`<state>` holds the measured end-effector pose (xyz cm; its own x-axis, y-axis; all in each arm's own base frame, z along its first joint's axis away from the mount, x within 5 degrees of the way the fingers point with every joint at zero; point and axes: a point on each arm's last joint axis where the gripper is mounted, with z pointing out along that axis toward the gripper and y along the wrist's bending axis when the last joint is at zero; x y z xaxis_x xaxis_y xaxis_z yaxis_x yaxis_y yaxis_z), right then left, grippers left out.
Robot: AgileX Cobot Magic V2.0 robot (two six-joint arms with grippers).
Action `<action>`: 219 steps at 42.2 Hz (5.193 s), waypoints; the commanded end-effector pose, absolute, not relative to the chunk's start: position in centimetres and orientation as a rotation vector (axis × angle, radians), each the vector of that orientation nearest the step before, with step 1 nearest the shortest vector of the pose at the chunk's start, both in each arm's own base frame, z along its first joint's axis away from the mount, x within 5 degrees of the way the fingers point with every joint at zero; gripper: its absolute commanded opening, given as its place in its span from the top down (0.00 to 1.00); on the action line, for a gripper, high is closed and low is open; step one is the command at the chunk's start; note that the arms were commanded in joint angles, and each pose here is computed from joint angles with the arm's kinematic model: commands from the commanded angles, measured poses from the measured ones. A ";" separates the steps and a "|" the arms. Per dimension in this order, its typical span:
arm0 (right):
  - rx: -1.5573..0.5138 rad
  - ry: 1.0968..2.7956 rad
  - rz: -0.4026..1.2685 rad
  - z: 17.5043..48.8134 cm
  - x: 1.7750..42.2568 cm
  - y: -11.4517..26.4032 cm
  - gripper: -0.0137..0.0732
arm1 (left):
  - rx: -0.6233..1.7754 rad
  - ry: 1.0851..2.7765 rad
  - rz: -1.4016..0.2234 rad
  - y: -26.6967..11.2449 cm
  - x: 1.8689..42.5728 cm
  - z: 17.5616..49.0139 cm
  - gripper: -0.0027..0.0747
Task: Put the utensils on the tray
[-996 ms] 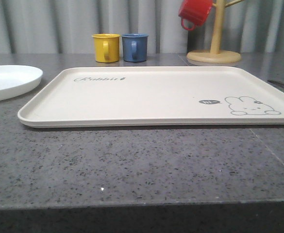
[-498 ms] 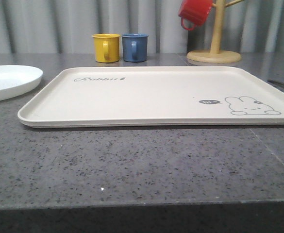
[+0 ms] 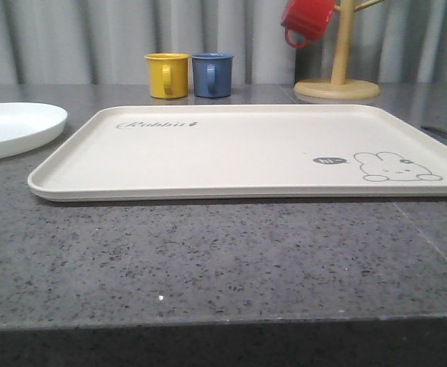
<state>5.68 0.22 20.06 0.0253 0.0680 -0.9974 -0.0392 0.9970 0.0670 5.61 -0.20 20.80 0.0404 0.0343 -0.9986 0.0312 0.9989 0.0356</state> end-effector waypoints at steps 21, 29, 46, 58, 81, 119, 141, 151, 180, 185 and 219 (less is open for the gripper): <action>0.013 1.443 0.072 20.9 5.5 0.2 0.92 | 0.035 1.444 0.001 -0.1 5.4 21.2 0.99; 0.013 1.443 0.072 20.9 5.5 0.2 0.92 | 0.035 1.444 0.001 -0.1 5.4 21.2 0.99; 0.013 1.443 0.072 20.9 5.5 0.2 0.92 | 0.035 1.444 0.001 -0.1 5.4 21.2 0.99; 0.013 1.443 0.072 20.9 5.5 0.2 0.92 | 0.035 1.444 0.001 -0.1 5.4 21.2 0.99; 0.013 1.443 0.072 20.9 5.5 0.2 0.92 | 0.035 1.444 0.001 -0.1 5.4 21.2 0.99; 0.013 1.443 0.072 20.9 5.5 0.2 0.92 | 0.035 1.444 0.001 -0.1 5.4 21.2 0.99; 0.013 1.443 0.072 20.9 5.5 0.2 0.92 | 0.035 1.444 0.001 -0.1 5.4 21.2 0.99; 0.013 1.443 0.072 20.9 5.5 0.2 0.92 | 0.035 1.444 0.001 -0.1 5.4 21.2 0.99; 0.043 1.366 0.122 25.6 4.4 0.2 0.92 | -0.009 1.217 -0.032 0.0 4.3 26.3 0.99; 0.007 1.356 0.082 29.0 3.3 0.2 0.92 | 0.004 1.201 -0.033 0.0 3.4 29.7 0.99; -0.021 1.961 0.052 34.0 9.8 0.5 0.92 | 0.073 1.770 -0.052 -0.7 8.6 35.6 0.99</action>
